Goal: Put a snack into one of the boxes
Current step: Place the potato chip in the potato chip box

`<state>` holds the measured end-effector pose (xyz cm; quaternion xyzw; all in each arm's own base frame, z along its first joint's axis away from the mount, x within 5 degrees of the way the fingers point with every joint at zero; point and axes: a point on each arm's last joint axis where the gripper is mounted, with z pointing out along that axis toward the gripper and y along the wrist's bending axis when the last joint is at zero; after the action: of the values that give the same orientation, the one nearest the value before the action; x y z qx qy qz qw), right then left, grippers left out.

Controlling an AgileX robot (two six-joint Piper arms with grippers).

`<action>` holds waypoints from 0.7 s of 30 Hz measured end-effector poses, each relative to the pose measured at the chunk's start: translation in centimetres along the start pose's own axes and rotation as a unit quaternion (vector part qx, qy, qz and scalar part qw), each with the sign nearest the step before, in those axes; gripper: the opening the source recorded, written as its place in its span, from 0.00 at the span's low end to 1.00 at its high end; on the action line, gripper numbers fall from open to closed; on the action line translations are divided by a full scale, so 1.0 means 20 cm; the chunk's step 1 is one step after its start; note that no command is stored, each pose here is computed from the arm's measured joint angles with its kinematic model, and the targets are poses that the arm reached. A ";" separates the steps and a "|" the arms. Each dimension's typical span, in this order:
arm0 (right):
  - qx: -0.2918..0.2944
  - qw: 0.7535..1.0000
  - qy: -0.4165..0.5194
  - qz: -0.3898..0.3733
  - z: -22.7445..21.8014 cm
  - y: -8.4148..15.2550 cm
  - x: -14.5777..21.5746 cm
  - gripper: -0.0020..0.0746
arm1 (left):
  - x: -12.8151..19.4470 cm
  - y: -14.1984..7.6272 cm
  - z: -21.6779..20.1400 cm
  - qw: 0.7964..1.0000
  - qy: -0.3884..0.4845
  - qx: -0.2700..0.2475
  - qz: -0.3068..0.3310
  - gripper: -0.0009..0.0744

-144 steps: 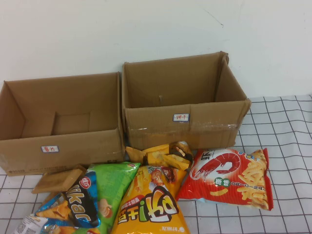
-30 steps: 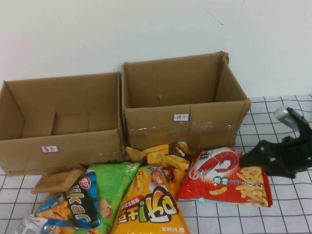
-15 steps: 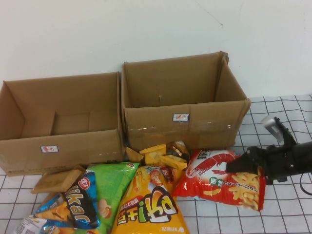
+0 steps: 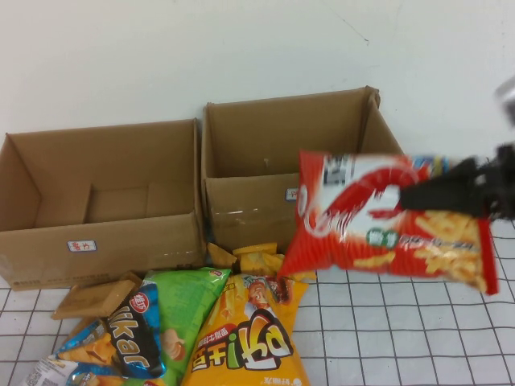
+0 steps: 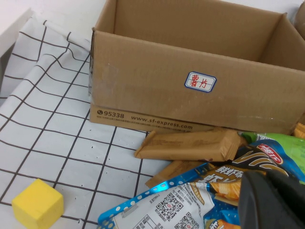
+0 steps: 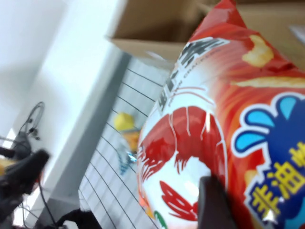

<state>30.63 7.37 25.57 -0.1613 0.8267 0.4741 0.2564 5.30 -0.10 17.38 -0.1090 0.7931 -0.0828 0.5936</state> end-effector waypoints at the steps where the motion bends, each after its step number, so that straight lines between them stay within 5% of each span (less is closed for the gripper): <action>1: -0.005 1.000 -0.010 -0.021 -0.04 0.07 -0.01 0.51 | 0.00 0.00 0.00 1.000 0.000 0.000 0.000 0.01; 9: -0.055 0.989 -0.047 -0.126 -0.06 0.40 -0.11 0.51 | 0.00 0.00 0.00 1.000 0.000 0.000 0.000 0.01; 21: -0.087 0.960 -0.065 -0.258 0.48 0.75 -0.40 0.51 | 0.00 0.00 0.00 1.000 0.000 0.000 0.000 0.01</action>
<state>32.07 23.35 36.65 -0.3599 0.6937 0.4715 0.4085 5.30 -0.10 17.38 -0.1090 0.7931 -0.0828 0.5936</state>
